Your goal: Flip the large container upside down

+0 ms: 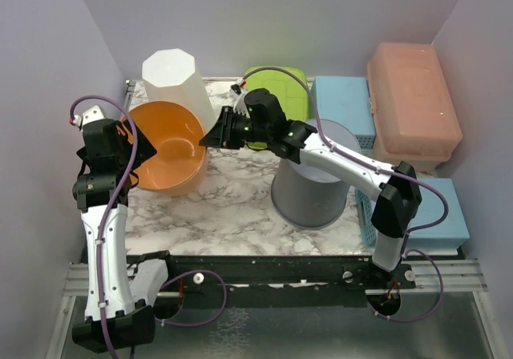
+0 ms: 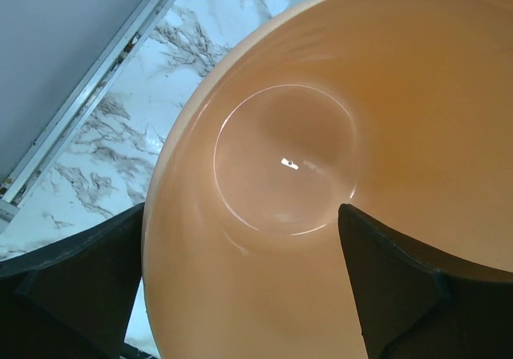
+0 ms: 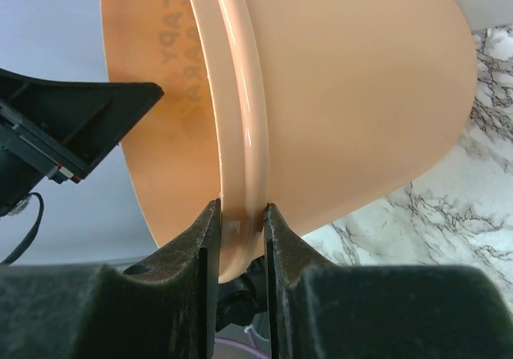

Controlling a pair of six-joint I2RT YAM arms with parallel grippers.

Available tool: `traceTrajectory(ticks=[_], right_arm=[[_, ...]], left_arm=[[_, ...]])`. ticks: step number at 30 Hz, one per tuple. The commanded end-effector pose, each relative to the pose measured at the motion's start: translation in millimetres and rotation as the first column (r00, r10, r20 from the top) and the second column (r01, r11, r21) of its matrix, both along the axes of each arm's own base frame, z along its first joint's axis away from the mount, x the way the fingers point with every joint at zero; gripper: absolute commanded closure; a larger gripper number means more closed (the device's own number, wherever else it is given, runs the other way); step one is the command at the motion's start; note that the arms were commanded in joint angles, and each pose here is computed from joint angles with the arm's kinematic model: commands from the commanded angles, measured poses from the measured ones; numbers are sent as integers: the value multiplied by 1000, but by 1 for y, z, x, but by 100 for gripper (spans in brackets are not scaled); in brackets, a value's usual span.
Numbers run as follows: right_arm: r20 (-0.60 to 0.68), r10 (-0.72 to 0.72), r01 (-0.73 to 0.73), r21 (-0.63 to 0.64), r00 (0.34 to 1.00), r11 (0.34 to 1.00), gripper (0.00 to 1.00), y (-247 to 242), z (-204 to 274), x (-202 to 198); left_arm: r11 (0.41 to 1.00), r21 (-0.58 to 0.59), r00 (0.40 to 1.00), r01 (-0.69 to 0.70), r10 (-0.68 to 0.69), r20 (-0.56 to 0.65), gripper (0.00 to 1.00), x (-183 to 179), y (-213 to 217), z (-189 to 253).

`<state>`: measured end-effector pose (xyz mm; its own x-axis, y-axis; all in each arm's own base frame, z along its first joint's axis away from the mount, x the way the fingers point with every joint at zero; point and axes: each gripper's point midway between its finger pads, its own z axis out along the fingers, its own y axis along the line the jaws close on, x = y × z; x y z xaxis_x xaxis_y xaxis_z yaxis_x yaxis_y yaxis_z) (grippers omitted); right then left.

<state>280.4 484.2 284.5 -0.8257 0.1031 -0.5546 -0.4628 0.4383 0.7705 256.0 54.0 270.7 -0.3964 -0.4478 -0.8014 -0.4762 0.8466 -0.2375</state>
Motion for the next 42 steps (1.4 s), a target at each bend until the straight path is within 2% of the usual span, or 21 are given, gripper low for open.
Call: traceTrajectory(ticks=[1,8,14,19,27,36,42], right_arm=[[60,16,-19,52,998,998,99,-8,35,-14],[77,-39,41,-20,996,999,100,-25,23,-10],[80,-35,34,21,996,999,99,-27,33,-15],[94,-46,43,33,994,999,99,-31,44,-16],[160,-138,144,-32,977,989,99,-55,54,-7],[258,-176,218,-145,950,965,99,-79,58,3],[352,-172,248,-184,920,951,99,-90,78,10]], left_arm=[[999,30,999,15,-16,39,1,1,-1,30],[989,148,987,7,-30,156,1,-3,-7,106],[985,152,992,86,-99,82,1,-1,-19,79],[988,141,996,62,-71,60,1,-11,-17,64],[986,164,993,-11,-8,115,1,-16,-6,88],[986,163,989,-24,0,150,1,-13,-5,101],[985,166,989,-38,13,149,1,-13,-3,100]])
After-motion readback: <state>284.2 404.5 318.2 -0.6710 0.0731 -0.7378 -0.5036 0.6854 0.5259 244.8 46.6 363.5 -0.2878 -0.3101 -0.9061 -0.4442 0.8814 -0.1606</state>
